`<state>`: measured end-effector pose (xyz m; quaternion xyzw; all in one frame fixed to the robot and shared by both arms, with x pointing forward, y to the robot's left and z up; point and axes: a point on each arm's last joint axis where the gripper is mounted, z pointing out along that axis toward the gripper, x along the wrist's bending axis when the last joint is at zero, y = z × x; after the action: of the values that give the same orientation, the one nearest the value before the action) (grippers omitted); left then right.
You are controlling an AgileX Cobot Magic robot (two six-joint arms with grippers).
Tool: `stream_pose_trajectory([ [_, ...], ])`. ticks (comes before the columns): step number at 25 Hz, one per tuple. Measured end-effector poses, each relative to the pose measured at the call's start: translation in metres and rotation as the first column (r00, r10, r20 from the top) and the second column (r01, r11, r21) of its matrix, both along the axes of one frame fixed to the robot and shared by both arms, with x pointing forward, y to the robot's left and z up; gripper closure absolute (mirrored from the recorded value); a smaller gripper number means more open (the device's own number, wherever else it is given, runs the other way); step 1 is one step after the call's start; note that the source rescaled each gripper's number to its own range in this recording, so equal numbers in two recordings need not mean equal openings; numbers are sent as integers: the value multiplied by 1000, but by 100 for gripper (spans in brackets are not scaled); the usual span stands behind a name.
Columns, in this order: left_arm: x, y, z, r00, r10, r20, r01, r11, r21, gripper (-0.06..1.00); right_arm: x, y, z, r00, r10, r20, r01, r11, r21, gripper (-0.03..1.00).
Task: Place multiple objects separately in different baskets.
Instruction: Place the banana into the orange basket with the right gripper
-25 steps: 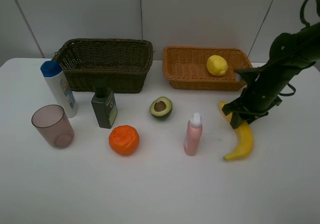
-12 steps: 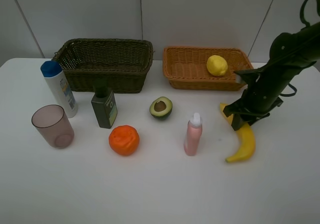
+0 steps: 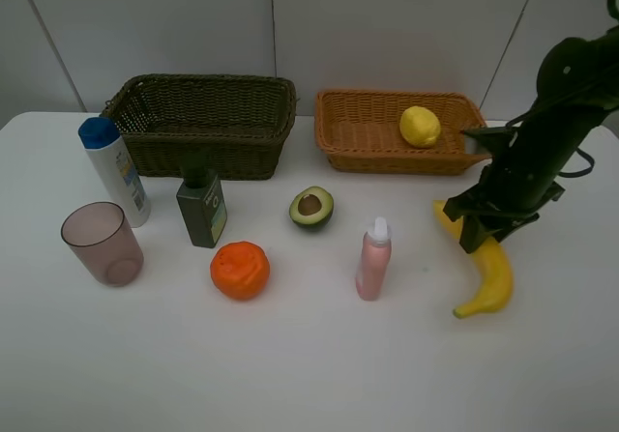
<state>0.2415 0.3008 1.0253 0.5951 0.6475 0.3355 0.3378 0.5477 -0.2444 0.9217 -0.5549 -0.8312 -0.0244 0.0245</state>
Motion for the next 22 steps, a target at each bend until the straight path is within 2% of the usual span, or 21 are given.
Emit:
stream_pose_trajectory([
  [8, 0, 0, 0, 1000, 0, 0, 0, 1000, 0, -6, -8, -3, 29, 999, 21, 37, -21, 1000, -14, 94],
  [14, 0, 0, 0, 1000, 0, 0, 0, 1000, 0, -6, 12, -4, 60, 992, 63, 113, -58, 997, -52, 94],
  [18, 0, 0, 0, 1000, 0, 0, 0, 1000, 0, -6, 29, -4, 85, 968, 154, 199, -138, 986, -90, 94],
  [22, 0, 0, 0, 1000, 0, 0, 0, 1000, 0, -6, 44, -4, 107, 925, 263, 276, -231, 962, -144, 94],
])
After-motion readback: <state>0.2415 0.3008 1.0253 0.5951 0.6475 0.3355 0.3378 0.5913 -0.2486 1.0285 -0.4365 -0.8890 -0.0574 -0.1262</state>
